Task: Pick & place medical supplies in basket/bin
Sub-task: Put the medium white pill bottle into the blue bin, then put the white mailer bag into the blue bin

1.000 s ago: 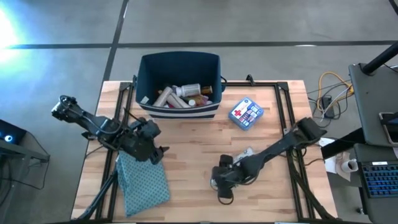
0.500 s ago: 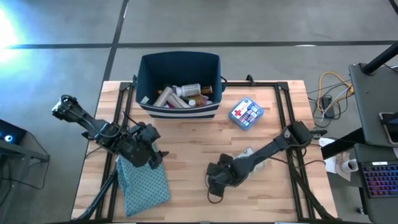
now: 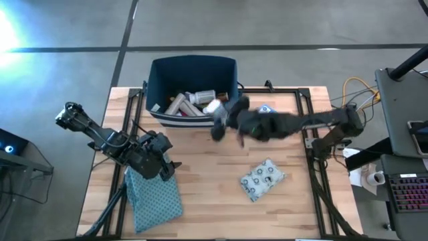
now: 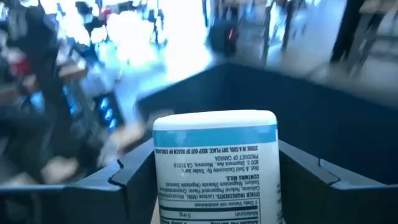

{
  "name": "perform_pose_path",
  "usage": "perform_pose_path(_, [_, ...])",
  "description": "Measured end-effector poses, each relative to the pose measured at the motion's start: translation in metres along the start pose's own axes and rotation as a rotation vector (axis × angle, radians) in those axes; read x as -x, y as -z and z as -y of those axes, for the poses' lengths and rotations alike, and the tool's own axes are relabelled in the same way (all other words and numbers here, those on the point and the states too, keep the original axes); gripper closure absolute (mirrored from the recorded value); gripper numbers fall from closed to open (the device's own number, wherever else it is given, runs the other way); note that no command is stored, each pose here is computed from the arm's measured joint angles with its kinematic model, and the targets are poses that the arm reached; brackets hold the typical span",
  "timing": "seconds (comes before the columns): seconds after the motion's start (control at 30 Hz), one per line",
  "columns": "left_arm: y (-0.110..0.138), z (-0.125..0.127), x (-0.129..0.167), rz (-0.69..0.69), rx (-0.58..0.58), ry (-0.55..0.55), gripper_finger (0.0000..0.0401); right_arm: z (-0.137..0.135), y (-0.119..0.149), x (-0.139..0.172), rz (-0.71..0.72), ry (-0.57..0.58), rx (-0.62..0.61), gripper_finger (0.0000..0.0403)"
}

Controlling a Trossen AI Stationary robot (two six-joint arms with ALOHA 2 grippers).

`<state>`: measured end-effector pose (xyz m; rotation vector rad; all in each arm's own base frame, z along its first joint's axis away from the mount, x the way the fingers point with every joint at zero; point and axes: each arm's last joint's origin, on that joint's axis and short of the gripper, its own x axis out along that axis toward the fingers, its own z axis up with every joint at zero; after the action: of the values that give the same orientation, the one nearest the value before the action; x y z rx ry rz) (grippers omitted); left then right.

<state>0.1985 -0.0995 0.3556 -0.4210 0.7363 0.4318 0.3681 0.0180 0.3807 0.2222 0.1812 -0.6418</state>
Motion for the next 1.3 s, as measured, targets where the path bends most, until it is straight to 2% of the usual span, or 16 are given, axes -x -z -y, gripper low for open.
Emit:
perform_pose_path(0.1, [-0.001, 0.000, 0.000, 0.017, 0.002, -0.008, 0.0024, 0.026, -0.028, -0.023, 0.050, 0.029, 0.021, 0.0162])
perform_pose_path(0.2, [-0.002, 0.000, 0.000, 0.040, 0.016, -0.017, 0.0024, 0.061, -0.039, -0.059, 0.020, 0.096, -0.012, 0.0169])
perform_pose_path(0.37, [-0.002, -0.001, 0.000, 0.060, 0.037, -0.028, 0.0024, 0.107, -0.041, -0.108, -0.193, 0.086, -0.097, 0.0160])
perform_pose_path(0.5, [-0.002, -0.005, 0.002, 0.075, 0.057, -0.056, 0.0024, 0.114, -0.032, -0.131, -0.322, 0.142, -0.014, 0.0145])
perform_pose_path(0.6, [-0.002, -0.008, 0.005, 0.100, 0.075, -0.084, 0.0024, 0.111, -0.032, -0.141, -0.344, 0.194, 0.087, 0.0128])
perform_pose_path(0.7, [-0.004, -0.011, 0.007, 0.141, 0.081, -0.109, 0.0024, 0.105, -0.033, -0.147, -0.370, 0.196, 0.145, 0.0106])
perform_pose_path(0.93, [-0.008, -0.019, 0.011, 0.238, 0.076, -0.177, 0.0024, 0.093, -0.042, -0.124, -0.439, 0.215, 0.255, 0.0063])
perform_pose_path(1.13, [-0.014, -0.026, 0.008, 0.262, 0.067, -0.228, 0.0024, 0.089, -0.049, -0.074, -0.568, 0.241, 0.203, 0.0061])
perform_pose_path(1.3, [-0.020, -0.031, 0.005, 0.256, 0.021, -0.266, 0.0024, 0.074, -0.045, -0.024, -0.710, 0.225, 0.246, 0.0071])
